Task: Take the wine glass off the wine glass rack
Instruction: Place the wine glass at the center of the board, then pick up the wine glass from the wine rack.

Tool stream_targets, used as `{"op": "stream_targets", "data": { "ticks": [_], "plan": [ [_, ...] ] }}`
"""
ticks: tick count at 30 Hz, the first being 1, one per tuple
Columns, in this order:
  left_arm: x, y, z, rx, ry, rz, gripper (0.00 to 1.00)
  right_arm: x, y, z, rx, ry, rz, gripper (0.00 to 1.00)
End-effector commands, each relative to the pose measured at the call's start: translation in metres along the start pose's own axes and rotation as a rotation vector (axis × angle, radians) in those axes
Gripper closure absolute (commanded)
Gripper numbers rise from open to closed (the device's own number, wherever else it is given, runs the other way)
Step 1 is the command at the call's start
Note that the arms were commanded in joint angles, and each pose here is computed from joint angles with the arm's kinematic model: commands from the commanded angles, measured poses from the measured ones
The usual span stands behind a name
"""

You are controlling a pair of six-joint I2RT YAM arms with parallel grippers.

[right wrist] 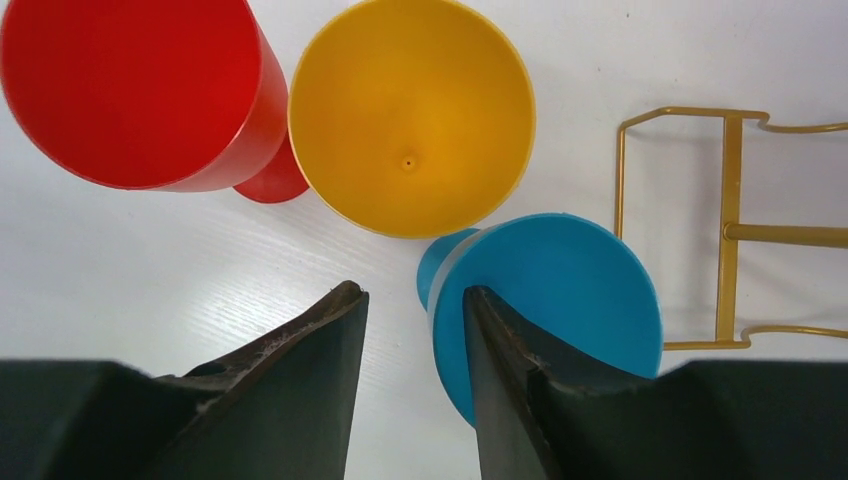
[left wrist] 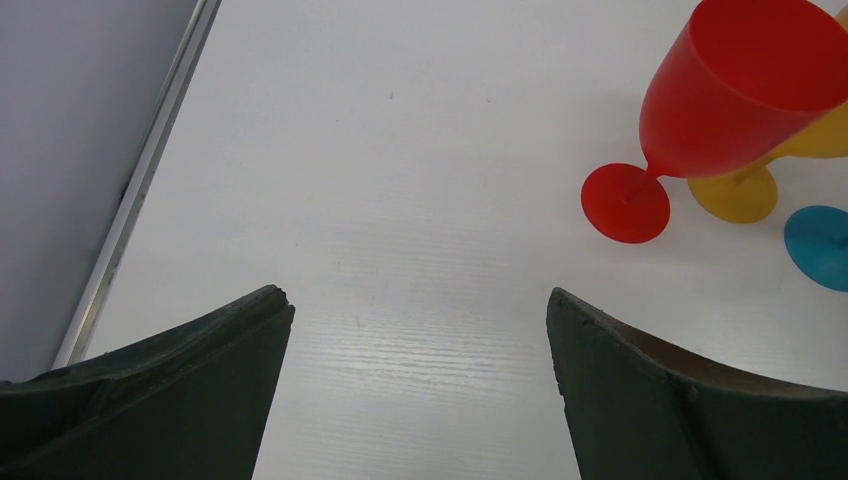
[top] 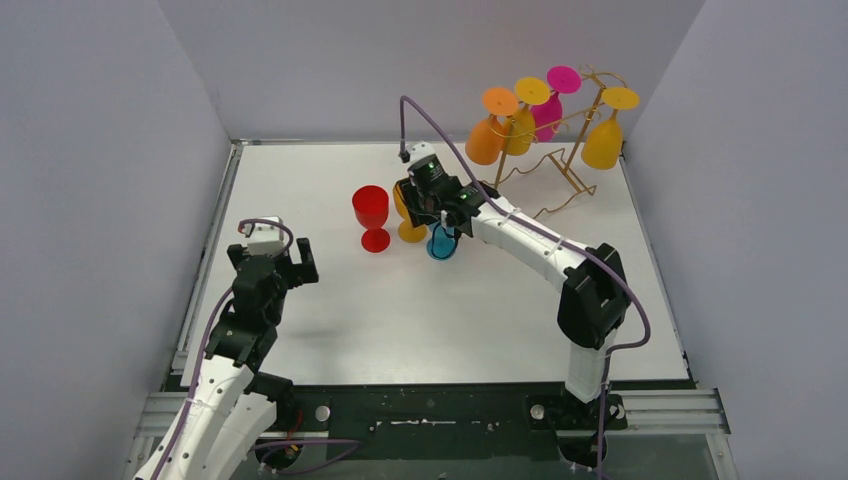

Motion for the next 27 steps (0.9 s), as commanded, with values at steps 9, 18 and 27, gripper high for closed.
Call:
{"op": "stream_targets", "data": {
  "ticks": [9,18,27],
  "plan": [
    [-0.002,0.0,0.012,-0.03,0.003,-0.013,0.03,-0.019,0.092,0.045,-0.234,-0.097,0.029,0.52],
    [-0.004,-0.003,0.009,-0.013,-0.004,-0.017,0.03,-0.061,0.149,0.007,-0.434,-0.315,-0.076,0.26],
    [-0.006,-0.007,0.004,0.012,-0.014,-0.022,0.03,-0.142,0.158,-0.044,-0.447,-0.489,-0.367,0.09]
  ]
}}
Point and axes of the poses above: each gripper's point midway between its finger pads, its own y axis back along the fingers, its own x axis along the line the jaws close on, z = x × y, the point moved 2 cm from there along y, back along the fingers, and after that the axes turned 3 degrees about y, right-handed, at the moved point
